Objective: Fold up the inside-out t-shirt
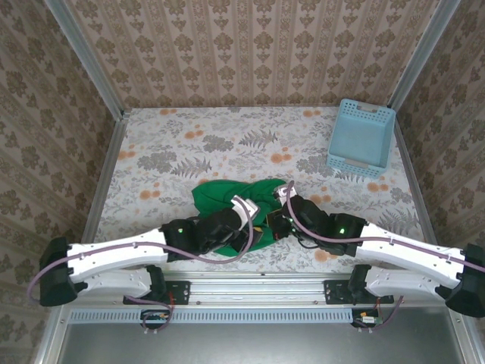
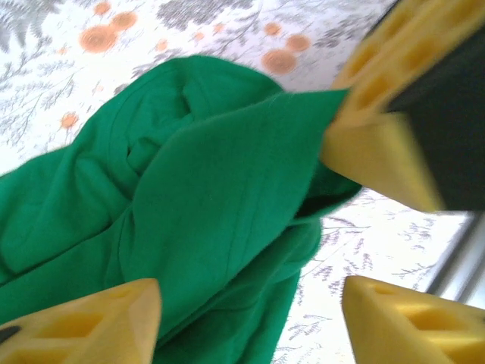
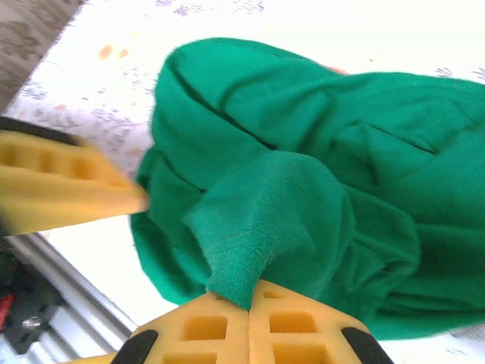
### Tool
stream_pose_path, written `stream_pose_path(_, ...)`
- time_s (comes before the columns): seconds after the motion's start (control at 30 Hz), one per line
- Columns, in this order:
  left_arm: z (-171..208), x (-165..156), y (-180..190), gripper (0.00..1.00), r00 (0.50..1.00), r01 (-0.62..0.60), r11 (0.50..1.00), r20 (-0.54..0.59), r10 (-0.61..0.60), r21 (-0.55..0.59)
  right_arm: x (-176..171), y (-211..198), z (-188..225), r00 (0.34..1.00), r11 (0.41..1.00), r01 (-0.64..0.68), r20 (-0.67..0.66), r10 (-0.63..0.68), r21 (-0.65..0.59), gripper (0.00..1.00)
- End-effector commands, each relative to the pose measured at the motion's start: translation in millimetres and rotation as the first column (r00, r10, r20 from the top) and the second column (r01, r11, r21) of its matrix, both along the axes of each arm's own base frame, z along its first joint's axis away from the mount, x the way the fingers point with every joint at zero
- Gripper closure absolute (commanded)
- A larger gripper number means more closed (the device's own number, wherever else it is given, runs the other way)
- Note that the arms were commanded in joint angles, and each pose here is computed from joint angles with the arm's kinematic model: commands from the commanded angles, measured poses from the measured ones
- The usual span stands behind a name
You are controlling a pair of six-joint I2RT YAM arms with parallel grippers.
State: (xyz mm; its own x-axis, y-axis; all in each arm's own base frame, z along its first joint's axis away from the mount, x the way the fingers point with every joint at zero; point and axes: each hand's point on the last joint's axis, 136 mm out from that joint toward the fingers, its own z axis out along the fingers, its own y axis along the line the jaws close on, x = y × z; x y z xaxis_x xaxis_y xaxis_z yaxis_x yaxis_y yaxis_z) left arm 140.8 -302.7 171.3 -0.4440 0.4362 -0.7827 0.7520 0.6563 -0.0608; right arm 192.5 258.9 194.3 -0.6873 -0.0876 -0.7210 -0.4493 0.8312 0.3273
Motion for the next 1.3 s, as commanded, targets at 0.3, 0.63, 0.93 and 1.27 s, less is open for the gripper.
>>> stream_pose_path(0.3, -3.0, 44.2, 21.7, 0.20, 0.956, -0.292, 0.947, -0.016, 0.292, -0.134, -12.4, 27.9, 20.6, 0.996, 0.995, -0.083, 0.034, 0.081, 0.061, 1.00)
stream_pose_path(0.63, -21.8, 69.2, 87.3, 0.44, 0.854, -0.520, 0.854, -0.003, 0.520, -0.023, -0.1, 0.1, 5.3, 0.998, 0.994, 0.064, 0.033, -0.061, -0.090, 1.00)
stream_pose_path(0.93, -47.8, 80.5, 103.3, 0.50, 0.846, -0.527, 0.849, -0.067, 0.529, 0.051, -0.2, 12.1, 9.9, 0.998, 0.995, 0.039, 0.047, -0.035, -0.093, 1.00)
stream_pose_path(1.27, -46.2, 69.0, 77.8, 0.57, 0.895, -0.429, 0.903, -0.130, 0.428, 0.016, 6.0, 1.2, 2.8, 0.994, 0.980, 0.096, 0.073, -0.085, -0.173, 1.00)
